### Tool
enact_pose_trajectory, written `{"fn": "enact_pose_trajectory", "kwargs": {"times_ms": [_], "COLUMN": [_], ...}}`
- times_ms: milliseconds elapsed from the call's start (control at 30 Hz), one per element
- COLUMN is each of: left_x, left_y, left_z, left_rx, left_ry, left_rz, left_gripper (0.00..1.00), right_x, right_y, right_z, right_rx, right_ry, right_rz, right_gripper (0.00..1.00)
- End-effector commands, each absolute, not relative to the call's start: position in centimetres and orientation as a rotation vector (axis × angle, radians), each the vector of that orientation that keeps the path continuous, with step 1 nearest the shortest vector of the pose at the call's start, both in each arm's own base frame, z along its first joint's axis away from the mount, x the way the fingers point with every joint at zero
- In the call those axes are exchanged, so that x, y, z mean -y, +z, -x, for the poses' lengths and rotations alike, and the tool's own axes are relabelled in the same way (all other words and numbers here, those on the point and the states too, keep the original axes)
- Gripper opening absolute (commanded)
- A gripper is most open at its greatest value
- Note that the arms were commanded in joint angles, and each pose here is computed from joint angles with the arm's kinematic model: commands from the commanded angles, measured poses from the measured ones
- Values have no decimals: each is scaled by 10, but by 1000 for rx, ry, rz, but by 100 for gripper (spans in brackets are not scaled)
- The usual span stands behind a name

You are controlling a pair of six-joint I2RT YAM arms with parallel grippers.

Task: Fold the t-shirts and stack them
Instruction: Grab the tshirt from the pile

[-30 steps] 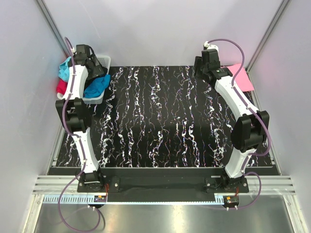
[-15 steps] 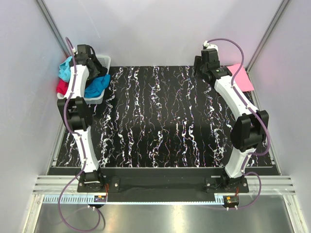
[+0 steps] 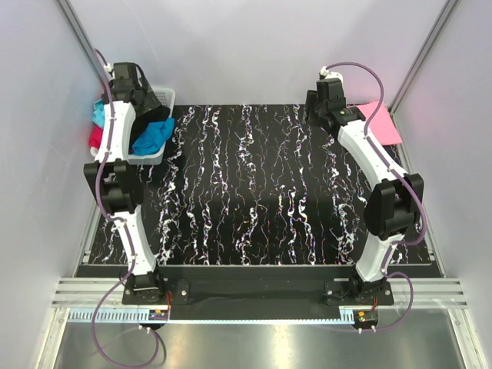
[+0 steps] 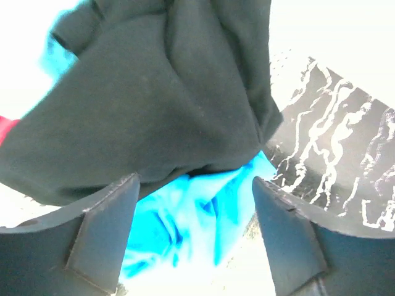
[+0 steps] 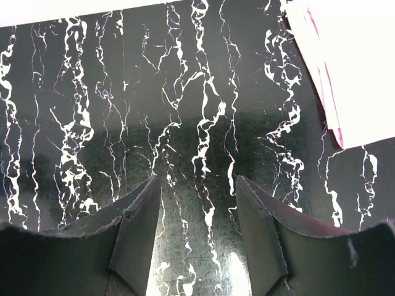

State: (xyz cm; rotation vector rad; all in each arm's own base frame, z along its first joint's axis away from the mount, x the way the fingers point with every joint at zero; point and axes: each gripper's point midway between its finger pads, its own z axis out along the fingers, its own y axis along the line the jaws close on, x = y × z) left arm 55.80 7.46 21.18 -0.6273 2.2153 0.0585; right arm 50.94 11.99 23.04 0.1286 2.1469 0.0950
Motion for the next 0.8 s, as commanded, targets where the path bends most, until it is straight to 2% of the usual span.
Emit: {"fn": "enact_pose_trajectory", "kwargs": {"times_ms": [0,133,400,633,700,767], "left_x": [-74,-85,-92,-105,-107,-108], "left_y": [276,281,229,197,187,181], "left_z": [-545,-557,-591,-583,-583,-583], "left_rx": [-2061,-2014,-2098,-2154,-2173,-2182], "left_ry": [71,133,177,279,291,280], "left_rz": [595,584,593,627,626,634], "left_gripper": [82,85,83,78,56,30], "right_x": [-132,-132,-127,-123,-123,-124], "right_y": [237,234,238,247,250,249], "right_z": [-517,-516,-510,-508,-509,-511], "right_rx": [-2114,-2120,-2114,-2093,-2088,-2087], "right_ry": [133,136,113,93,97,100], "right_rz": [-119,-119,-109,-110,-106,-103], "right_gripper": [59,59,58,58,58,58]}}
